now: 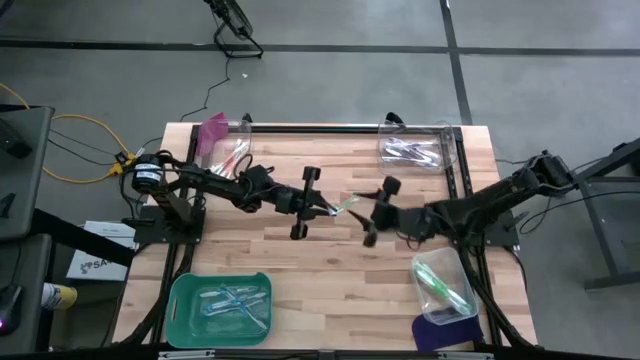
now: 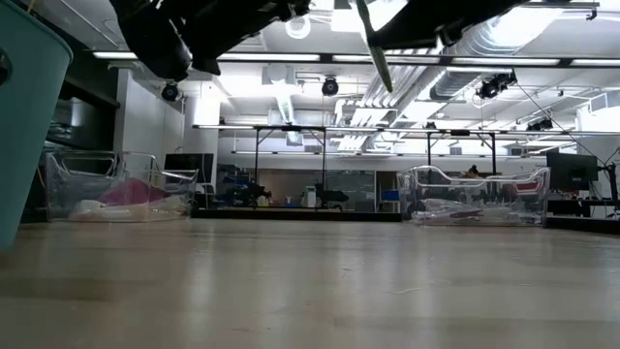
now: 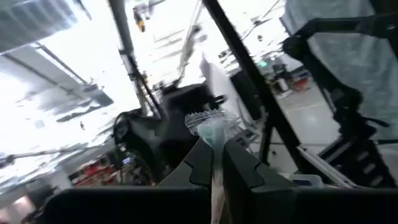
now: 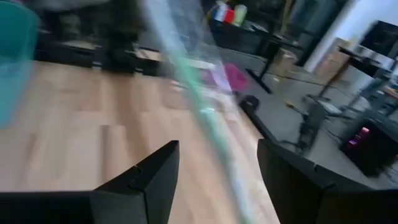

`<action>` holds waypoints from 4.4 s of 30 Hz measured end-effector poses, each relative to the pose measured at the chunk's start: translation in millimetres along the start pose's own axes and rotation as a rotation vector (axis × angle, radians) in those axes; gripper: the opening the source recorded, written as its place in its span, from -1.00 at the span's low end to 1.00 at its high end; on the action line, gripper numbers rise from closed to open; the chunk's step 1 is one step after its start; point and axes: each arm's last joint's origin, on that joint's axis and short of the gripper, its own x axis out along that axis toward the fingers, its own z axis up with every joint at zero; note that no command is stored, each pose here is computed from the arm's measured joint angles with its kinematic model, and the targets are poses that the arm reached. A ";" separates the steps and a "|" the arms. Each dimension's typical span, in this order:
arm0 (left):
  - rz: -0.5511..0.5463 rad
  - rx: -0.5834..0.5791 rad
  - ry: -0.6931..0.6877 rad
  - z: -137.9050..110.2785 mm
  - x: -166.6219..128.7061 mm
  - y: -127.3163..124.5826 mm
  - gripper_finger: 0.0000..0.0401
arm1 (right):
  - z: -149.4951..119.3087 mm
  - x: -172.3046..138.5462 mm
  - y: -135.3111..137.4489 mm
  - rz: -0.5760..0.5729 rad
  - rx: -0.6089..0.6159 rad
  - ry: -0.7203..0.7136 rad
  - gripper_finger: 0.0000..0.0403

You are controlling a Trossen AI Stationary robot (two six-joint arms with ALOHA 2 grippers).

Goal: Pick & Place Toothbrushes
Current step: Put the green toothbrush into the white bin, then return to Home Position

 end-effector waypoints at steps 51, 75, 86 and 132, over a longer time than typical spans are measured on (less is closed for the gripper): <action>0.076 0.062 0.594 28.8 -14.8 -3.5 -0.04 | -15.5 -76.3 -51.1 0.336 0.568 0.442 -0.89; 0.068 0.065 0.625 29.3 -16.1 -5.4 -0.04 | -52.7 -173.6 24.4 0.447 0.860 1.144 -0.89; 0.070 0.060 0.625 29.2 -16.1 -5.4 -0.04 | -82.8 -188.7 49.2 0.238 0.738 1.311 -0.89; 0.065 0.007 0.677 36.9 -22.3 -4.7 -0.04 | -69.3 -189.7 10.3 0.215 0.831 1.119 -0.31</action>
